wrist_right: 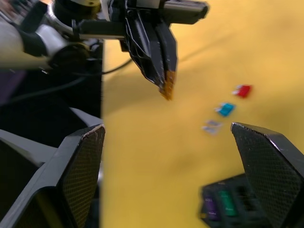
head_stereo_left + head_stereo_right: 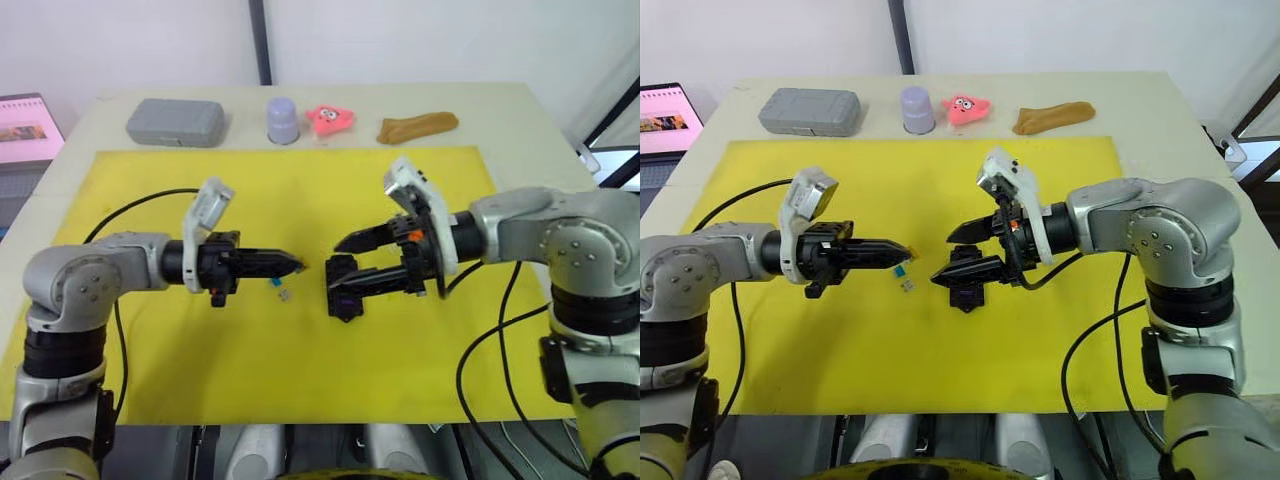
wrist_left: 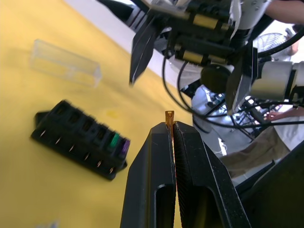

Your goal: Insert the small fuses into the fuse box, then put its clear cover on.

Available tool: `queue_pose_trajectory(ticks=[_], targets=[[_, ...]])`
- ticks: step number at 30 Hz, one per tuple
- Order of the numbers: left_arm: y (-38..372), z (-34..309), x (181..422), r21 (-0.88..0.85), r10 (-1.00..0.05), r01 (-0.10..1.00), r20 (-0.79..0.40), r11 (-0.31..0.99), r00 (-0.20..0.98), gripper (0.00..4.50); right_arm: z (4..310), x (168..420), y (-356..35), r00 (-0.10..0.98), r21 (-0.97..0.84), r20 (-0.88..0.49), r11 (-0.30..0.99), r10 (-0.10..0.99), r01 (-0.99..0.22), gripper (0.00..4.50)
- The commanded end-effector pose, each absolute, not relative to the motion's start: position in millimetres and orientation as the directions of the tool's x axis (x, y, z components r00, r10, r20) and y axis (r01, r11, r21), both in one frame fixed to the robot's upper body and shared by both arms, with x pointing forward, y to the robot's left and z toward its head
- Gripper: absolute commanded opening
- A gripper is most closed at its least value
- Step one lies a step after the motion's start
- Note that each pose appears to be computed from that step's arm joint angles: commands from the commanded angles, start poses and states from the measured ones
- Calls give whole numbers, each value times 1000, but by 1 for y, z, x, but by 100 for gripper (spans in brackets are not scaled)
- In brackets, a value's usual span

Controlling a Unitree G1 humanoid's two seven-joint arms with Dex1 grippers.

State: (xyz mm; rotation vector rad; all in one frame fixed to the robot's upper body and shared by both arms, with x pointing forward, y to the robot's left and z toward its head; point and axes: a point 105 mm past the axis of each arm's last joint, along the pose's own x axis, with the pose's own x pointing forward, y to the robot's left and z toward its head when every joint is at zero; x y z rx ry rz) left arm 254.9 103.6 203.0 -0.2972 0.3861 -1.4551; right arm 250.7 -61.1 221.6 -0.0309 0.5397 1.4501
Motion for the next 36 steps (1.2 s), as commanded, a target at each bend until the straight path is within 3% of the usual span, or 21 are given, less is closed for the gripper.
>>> queue_pose_trajectory(ticks=[1, 5, 15, 19, 30, 33, 34, 36], targets=[[99, 217, 252, -376, -997, 923, -51, 79, 65, 1, 233, 250, -59, 40, 302, -328, 145, 944, -942, 423], [97, 216, 253, -374, -996, 924, -54, 80, 65, 0, 234, 252, -56, 50, 320, -311, 154, 949, -935, 271], [96, 216, 253, -374, -996, 924, -65, 78, 58, 0, 229, 250, -49, 49, 326, -307, 153, 951, -933, 271], [96, 215, 253, -374, -996, 924, -67, 79, 58, 0, 230, 249, -47, 47, 325, -308, 151, 950, -934, 141], [96, 214, 252, -378, -996, 922, -70, 83, 61, 0, 232, 250, -47, 43, 318, -317, 150, 947, -936, 141], [96, 212, 252, -379, -996, 922, -72, 84, 61, 0, 232, 251, -46, 43, 316, -318, 148, 947, -937, 62], [96, 212, 252, -379, -995, 921, -73, 84, 61, 0, 232, 251, -46, 42, 316, -319, 148, 947, -937, 18], [96, 212, 253, -379, -995, 921, -73, 87, 64, 0, 231, 250, -46, 42, 315, -321, 149, 946, -937, 18]])
